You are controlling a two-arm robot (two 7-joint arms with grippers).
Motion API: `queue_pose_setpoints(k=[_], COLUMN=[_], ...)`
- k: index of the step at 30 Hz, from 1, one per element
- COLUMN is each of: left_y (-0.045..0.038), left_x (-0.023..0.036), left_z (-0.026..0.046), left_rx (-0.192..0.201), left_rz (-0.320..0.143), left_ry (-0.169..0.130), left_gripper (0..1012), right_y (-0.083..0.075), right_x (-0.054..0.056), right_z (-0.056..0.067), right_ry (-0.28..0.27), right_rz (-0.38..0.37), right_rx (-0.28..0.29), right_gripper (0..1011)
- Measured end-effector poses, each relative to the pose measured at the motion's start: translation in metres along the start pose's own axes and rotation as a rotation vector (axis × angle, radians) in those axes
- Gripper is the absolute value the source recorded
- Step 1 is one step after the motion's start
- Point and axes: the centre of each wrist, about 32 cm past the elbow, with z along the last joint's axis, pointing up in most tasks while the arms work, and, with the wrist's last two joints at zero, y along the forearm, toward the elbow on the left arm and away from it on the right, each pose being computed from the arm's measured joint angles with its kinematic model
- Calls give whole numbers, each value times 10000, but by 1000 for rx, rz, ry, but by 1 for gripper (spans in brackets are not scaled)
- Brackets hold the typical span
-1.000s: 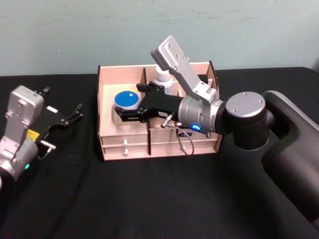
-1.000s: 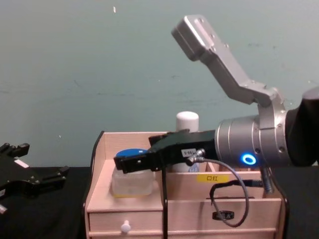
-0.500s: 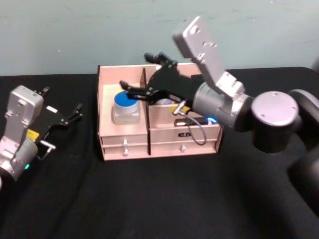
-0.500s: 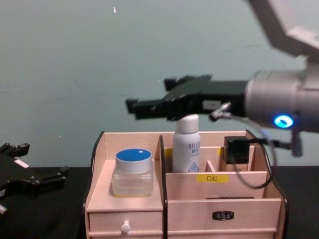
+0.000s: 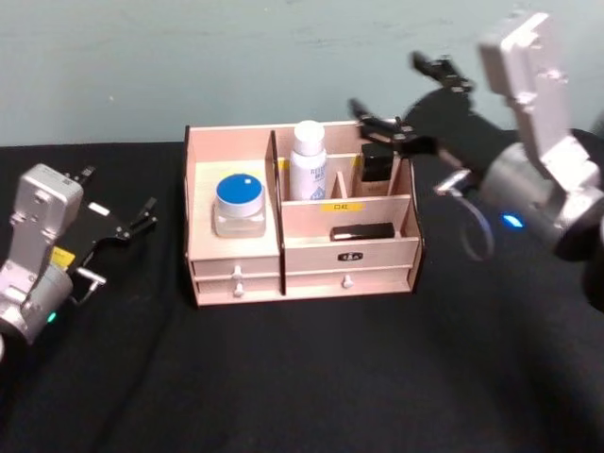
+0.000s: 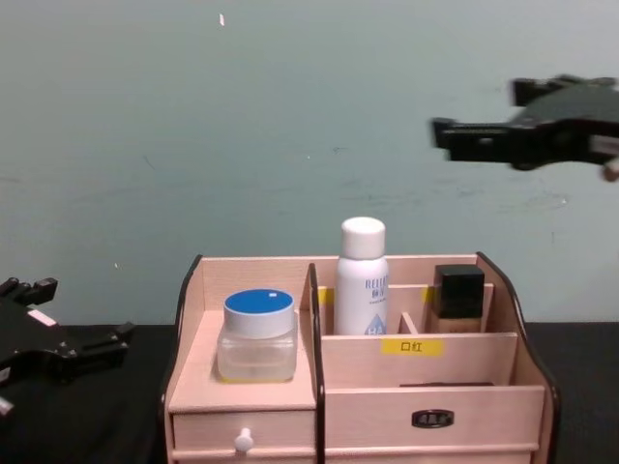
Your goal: Pick up the facial cleanser and watermelon frost from the table and place them into the tiered storage box.
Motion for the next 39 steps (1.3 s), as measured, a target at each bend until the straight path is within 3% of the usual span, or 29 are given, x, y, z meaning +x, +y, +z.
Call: queue_pose_setpoints(k=[7,13,17,27,39], left_y=[0,0,0,0,0], left_x=[0,0,0,0,0], left_z=[0,0,0,0,0], left_rx=[0,0,0,0,0], left_rz=[0,0,0,0,0], left_ry=[0,0,0,0,0], left_gripper=[1010,1010,1010,1010,1010], right_y=[-263,-383,-415,-443,-437], right_x=[153,220,230,219,223], right_z=[-202,-425,-539,-935,-900], right_ry=[16,52,75,117,112], right_rz=[-136,-206,-228,-261,-258], right_rx=[-45,-93,-118,-239,-230], right_gripper=[1002,1002,1002,1002,1002])
